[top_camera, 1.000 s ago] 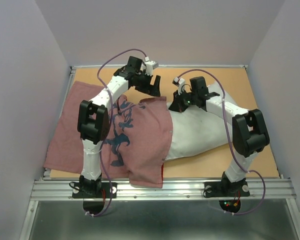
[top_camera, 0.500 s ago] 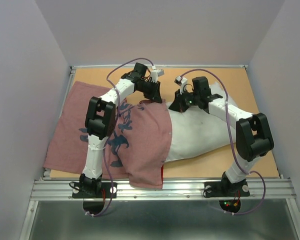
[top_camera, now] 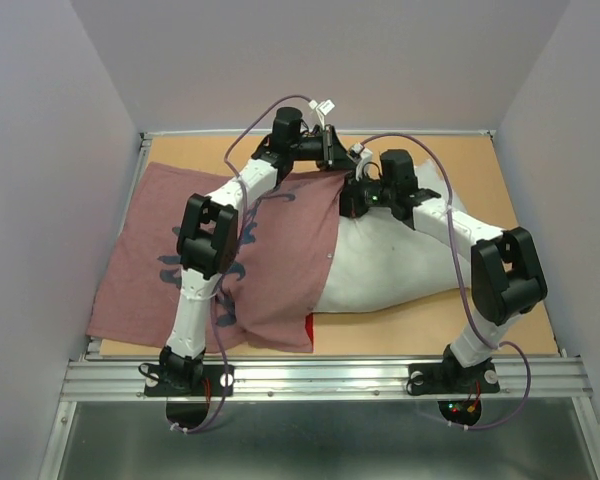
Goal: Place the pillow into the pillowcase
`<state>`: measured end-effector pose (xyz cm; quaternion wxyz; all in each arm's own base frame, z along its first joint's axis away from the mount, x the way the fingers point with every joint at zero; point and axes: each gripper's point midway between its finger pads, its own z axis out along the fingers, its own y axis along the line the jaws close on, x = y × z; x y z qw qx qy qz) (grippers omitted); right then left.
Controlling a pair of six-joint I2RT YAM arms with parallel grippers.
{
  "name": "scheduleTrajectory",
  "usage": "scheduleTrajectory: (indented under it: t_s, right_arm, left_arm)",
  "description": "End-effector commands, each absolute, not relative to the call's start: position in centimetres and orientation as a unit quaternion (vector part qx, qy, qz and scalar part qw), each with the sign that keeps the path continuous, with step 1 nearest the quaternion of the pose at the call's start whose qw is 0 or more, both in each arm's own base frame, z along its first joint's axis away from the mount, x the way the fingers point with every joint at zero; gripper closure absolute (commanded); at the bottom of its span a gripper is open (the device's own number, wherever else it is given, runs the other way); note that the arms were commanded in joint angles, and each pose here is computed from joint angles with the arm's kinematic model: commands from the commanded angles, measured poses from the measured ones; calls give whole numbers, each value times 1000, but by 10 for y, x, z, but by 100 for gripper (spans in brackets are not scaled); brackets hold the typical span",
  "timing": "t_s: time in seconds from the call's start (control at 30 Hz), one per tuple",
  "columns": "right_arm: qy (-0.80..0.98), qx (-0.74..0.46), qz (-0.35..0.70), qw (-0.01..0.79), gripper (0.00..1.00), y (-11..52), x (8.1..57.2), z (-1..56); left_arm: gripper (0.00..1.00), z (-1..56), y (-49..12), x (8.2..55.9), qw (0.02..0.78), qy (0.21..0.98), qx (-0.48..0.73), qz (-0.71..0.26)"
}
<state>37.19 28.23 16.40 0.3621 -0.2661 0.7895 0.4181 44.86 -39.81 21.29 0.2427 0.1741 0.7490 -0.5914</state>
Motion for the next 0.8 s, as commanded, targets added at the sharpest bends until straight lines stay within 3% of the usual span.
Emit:
scheduleTrajectory:
  t_s: [0.0,0.13,0.23,0.27,0.43,0.5,0.57,0.6,0.7,0.77]
  right_arm:
    - [714,-290,505,389,99,317,352,242]
    - [716,-288,489,406,100,309,348,238]
    - [742,-260,450,424,99,296,373,218]
    - [747,-254,435,434,99,292,384,214]
    - [795,-177,339,470,99,245,464,174]
    - [801,-173,322,474,98,232,486,169]
    - [811,-165,311,467,67,214,492,172]
    - [804,-169,309,478,42,210,491,191]
    - [798,-210,301,478,22,205,466,214]
    - [770,-252,300,504,11,204,433,258]
  left_arm:
    - [100,351,-428,459,353,617,161,-685]
    - [100,335,-442,483,373,618,123,-681]
    - [100,309,-447,506,405,625,127,-655]
    - [92,301,-447,514,414,629,132,-645]
    - [16,300,-391,559,495,658,154,-545]
    - [1,316,-341,581,539,669,149,-489]
    - [1,346,-280,589,586,683,162,-405]
    - [1,364,-256,576,592,691,169,-379]
    - [1,366,-180,566,614,709,184,-294]
    - [1,392,-142,516,623,713,212,-241]
